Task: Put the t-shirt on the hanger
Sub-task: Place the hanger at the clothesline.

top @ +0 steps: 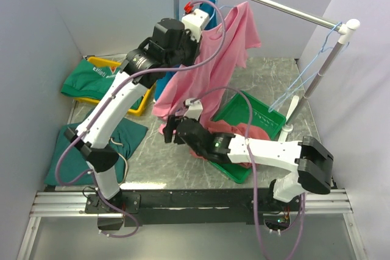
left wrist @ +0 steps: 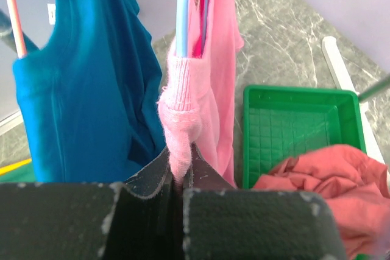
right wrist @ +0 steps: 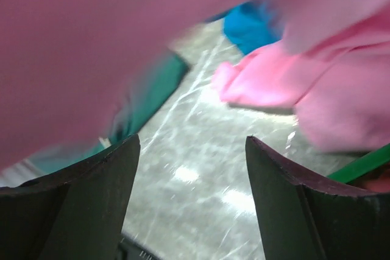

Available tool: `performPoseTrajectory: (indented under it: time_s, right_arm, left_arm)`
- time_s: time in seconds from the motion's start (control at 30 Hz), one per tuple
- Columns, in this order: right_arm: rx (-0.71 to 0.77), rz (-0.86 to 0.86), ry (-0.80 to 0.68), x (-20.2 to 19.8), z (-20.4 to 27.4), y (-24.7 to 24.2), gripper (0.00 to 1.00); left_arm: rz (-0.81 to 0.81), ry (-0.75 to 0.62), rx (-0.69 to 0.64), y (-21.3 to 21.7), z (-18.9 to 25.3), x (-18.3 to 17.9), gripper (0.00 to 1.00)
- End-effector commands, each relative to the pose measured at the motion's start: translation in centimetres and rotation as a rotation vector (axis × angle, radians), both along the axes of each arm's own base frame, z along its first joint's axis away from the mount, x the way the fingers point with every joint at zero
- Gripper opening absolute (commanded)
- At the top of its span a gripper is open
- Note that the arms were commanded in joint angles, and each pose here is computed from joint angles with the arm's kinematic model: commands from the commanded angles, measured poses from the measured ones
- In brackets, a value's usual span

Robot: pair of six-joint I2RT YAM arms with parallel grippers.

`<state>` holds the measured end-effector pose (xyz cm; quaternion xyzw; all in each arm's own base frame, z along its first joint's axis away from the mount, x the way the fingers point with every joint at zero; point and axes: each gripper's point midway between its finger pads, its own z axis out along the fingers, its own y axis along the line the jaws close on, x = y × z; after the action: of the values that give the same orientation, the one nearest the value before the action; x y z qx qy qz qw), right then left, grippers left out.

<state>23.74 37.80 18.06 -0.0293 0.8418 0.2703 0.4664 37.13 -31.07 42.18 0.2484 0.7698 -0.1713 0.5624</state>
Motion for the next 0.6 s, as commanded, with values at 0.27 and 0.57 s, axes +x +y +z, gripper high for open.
performPoseTrajectory:
  time_s: [0.27,0.57]
  right_arm:
    - [-0.036,0.042,-0.086,-5.6,1.8,-0.2,0.78]
    - [-0.103,0.045,-0.128,-7.6,1.4,-0.8,0.79]
  left_arm:
    - [-0.035,-0.134,-0.146,-1.7,5.1,3.2,0.01]
    - [-0.055,-0.143,-0.138,-3.3,3.8,4.9,0.01]
